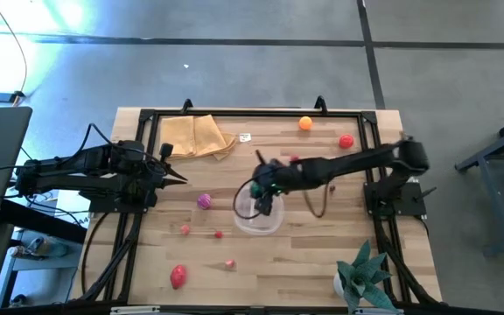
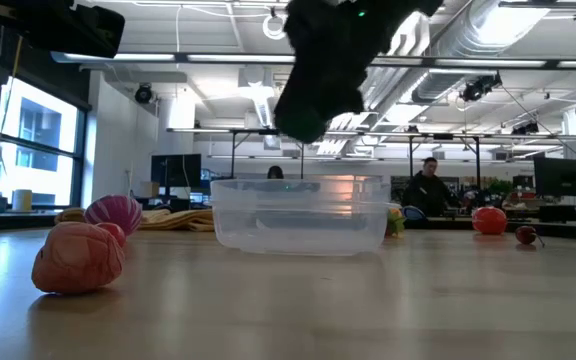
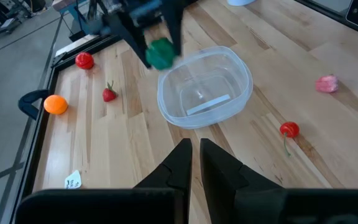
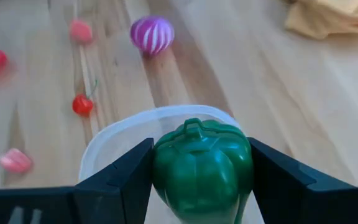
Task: Pick and placing Produce into tupperware
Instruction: Put the green bell pepper into the transparent bin
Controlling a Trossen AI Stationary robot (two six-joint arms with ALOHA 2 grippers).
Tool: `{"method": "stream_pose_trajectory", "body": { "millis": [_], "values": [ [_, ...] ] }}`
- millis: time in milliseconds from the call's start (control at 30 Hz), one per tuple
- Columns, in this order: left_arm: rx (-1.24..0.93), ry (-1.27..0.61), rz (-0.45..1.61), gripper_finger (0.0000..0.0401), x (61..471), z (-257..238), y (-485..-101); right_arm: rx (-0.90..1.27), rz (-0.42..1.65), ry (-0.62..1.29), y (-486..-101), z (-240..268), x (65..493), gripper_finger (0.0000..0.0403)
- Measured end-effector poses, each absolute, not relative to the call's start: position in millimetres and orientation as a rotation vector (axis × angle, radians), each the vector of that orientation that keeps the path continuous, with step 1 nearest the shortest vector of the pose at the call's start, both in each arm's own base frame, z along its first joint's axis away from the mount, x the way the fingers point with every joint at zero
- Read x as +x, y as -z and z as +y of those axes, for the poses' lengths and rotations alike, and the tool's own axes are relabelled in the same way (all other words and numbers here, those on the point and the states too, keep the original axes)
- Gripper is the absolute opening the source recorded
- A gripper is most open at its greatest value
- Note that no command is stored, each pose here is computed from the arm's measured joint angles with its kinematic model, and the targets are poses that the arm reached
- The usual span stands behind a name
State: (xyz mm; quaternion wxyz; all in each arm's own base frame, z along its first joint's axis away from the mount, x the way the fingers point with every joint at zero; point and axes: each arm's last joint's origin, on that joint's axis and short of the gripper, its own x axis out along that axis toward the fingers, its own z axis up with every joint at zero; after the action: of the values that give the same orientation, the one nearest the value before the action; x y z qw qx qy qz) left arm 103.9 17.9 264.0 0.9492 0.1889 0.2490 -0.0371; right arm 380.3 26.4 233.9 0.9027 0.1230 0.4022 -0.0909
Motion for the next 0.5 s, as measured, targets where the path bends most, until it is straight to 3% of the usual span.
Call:
{"method": "stream_pose_trajectory", "body": {
  "millis": [500],
  "values": [
    [0.384,0.076,0.507,0.0024,103.9,17.9,-263.9,0.180,1.053,0.195,-180.1,37.6,410.7,0.0211]
  ]
}}
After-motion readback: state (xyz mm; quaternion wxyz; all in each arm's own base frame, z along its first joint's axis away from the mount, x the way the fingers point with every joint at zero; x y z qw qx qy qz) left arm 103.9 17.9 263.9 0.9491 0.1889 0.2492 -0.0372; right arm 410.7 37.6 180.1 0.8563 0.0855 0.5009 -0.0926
